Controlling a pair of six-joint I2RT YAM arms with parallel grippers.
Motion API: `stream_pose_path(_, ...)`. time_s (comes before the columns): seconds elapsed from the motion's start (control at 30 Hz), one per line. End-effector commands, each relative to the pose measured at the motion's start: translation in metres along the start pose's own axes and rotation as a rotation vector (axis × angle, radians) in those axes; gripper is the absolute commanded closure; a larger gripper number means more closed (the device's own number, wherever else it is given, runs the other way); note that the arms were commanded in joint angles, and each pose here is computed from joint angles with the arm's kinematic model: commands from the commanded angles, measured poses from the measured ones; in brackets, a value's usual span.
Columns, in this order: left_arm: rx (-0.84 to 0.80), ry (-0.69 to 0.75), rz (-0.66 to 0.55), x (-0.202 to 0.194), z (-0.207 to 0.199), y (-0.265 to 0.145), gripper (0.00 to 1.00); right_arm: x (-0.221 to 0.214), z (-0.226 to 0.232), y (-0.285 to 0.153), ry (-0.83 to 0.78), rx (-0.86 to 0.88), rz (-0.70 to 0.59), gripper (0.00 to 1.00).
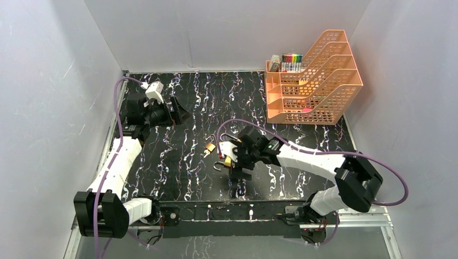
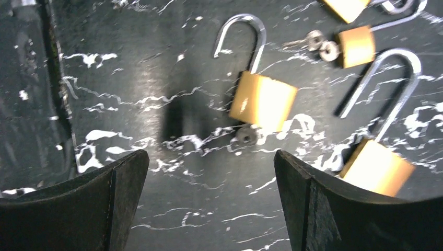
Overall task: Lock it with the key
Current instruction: Pick up the lock from the center of the board.
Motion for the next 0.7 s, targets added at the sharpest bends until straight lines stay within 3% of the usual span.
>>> stream_pose_path(0.0, -0.059, -0.003, 0.003, -0.002, -0.006, -0.002, 0.02, 0.041, -0.038, -0.004, -0.121, -0.009, -0.194, 0.01)
stream_pose_path(0.23, -0.059, -0.002, 0.014, -0.004, -0.005, -0.001, 0.02, 0.039, -0.069, 0.031, 0.024, -0.007, -0.099, 0.02)
stream_pose_path(0.5, -0.067, -0.002, 0.016, -0.005, -0.006, -0.001, 0.02, 0.038, -0.059, 0.044, 0.167, 0.07, -0.106, 0.04)
stream_pose_path(0.67, -0.078, -0.009, 0.023, -0.006, -0.007, 0.0, 0.02, 0.026, -0.057, 0.049, 0.259, 0.0, -0.104, 0.09)
Point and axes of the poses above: each gripper's point midway between its finger pads, its own y axis out along the fingers, its own z axis along the line the jaws close on, x = y × z, the point moved 5 cm from there along -y, back along the fingers, and after that the axes turned 1 degree about y, right-handed, at the moved point
